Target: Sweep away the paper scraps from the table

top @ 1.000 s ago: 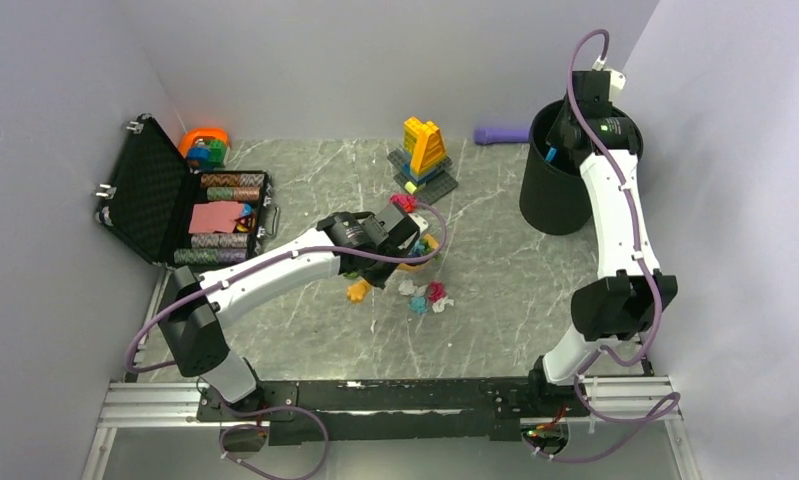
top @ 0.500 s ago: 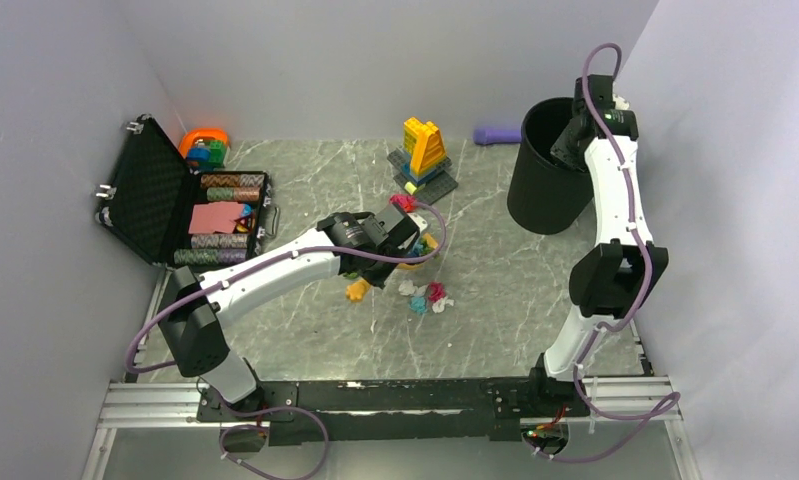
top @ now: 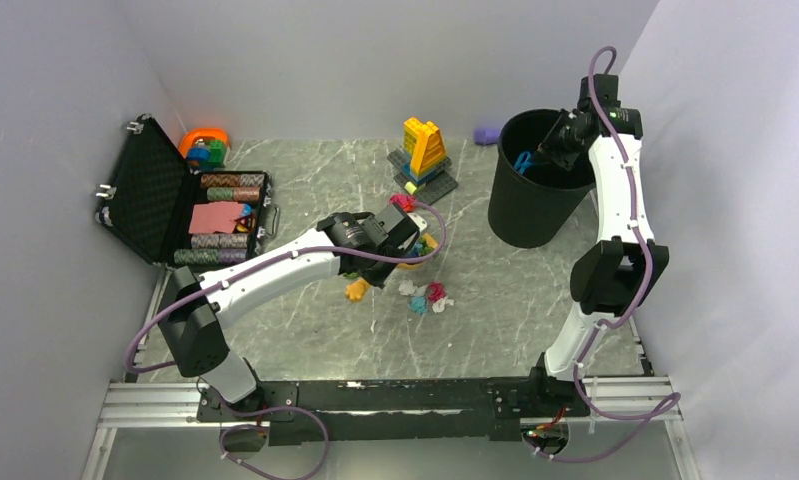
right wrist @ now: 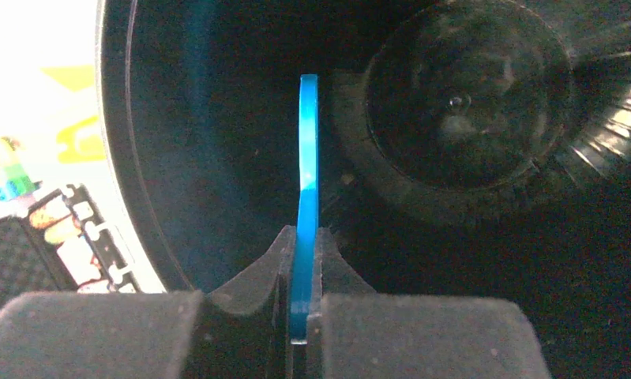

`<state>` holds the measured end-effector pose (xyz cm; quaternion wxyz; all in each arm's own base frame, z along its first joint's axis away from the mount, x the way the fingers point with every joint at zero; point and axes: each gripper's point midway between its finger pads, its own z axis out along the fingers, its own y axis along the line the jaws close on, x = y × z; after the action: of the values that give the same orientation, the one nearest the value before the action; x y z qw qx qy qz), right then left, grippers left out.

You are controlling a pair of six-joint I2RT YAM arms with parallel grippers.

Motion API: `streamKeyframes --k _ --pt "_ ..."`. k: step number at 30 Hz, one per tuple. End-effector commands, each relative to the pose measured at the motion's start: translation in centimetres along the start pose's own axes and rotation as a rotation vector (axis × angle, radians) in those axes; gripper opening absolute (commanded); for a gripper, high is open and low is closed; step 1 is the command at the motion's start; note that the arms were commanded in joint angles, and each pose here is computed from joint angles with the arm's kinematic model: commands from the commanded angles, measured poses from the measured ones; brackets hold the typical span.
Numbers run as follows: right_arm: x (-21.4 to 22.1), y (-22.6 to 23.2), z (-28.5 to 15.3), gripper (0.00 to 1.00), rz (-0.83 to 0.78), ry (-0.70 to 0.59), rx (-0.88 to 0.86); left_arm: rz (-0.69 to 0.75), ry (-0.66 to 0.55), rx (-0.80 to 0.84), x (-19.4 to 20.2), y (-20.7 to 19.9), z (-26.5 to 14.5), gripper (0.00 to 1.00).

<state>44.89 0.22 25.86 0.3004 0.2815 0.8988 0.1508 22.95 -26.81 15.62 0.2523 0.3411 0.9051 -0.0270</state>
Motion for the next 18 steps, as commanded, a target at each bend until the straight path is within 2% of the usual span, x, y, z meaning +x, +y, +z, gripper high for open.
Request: streamKeyframes --k 1,18 --pt "1.5 2.7 -2.0 0.00 -0.030 0.056 -0.153 -0.030 -0.056 0.001 -1.1 0.2 -1.2 0.00" --pt "9.3 7.4 -4.9 0.00 -0.152 0.143 -0.278 -0.050 -0.063 0.003 -2.0 0.1 -1.6 0.00"
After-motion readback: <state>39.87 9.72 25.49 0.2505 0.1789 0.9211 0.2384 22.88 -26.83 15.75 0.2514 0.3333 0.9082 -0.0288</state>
